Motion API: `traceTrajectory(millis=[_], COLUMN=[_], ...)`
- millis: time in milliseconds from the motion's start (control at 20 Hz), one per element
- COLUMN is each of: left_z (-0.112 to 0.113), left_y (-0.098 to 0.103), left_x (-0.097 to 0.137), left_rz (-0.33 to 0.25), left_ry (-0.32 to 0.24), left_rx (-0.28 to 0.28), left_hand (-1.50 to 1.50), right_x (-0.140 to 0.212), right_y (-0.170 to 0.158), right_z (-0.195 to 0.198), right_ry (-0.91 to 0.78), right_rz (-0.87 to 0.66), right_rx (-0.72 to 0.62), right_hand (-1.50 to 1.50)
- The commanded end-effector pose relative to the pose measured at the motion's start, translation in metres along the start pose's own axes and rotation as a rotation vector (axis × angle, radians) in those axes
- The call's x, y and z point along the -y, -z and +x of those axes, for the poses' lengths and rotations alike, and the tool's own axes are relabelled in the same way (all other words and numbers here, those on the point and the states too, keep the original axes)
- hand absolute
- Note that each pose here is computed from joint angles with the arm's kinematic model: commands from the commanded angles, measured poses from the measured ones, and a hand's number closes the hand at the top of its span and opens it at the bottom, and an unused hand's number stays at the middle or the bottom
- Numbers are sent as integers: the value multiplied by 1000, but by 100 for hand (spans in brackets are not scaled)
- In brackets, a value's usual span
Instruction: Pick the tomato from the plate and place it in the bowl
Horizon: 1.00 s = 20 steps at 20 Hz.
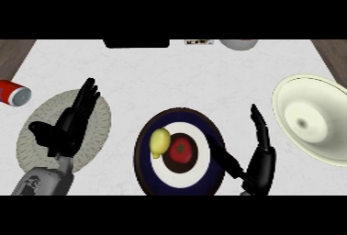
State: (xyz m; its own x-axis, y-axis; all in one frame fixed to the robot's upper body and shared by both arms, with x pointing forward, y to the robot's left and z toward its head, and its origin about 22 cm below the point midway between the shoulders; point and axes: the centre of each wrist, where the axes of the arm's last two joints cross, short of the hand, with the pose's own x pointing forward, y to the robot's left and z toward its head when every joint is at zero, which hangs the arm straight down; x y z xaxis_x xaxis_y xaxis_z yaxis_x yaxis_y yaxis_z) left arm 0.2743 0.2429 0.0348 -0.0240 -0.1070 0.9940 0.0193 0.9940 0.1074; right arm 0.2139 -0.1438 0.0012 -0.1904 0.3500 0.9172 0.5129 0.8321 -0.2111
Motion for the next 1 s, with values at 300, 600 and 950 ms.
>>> traceTrajectory(millis=[300,600,950], left_z=[-3,0,-6], left_y=[-4,0,-3], left_x=[10,11,27], left_rz=[-12,-1,-10], left_ry=[2,9,11], left_rx=[3,-13,-2], left_hand=[0,0,0], right_x=[-12,-9,-17], right_y=[-69,-82,-62], right_z=[-4,8,30], right_ry=[-178,-201,-304], right_rz=[-146,-39,65], right_rx=[-40,-264,-452], right_hand=[-150,-150,-150])
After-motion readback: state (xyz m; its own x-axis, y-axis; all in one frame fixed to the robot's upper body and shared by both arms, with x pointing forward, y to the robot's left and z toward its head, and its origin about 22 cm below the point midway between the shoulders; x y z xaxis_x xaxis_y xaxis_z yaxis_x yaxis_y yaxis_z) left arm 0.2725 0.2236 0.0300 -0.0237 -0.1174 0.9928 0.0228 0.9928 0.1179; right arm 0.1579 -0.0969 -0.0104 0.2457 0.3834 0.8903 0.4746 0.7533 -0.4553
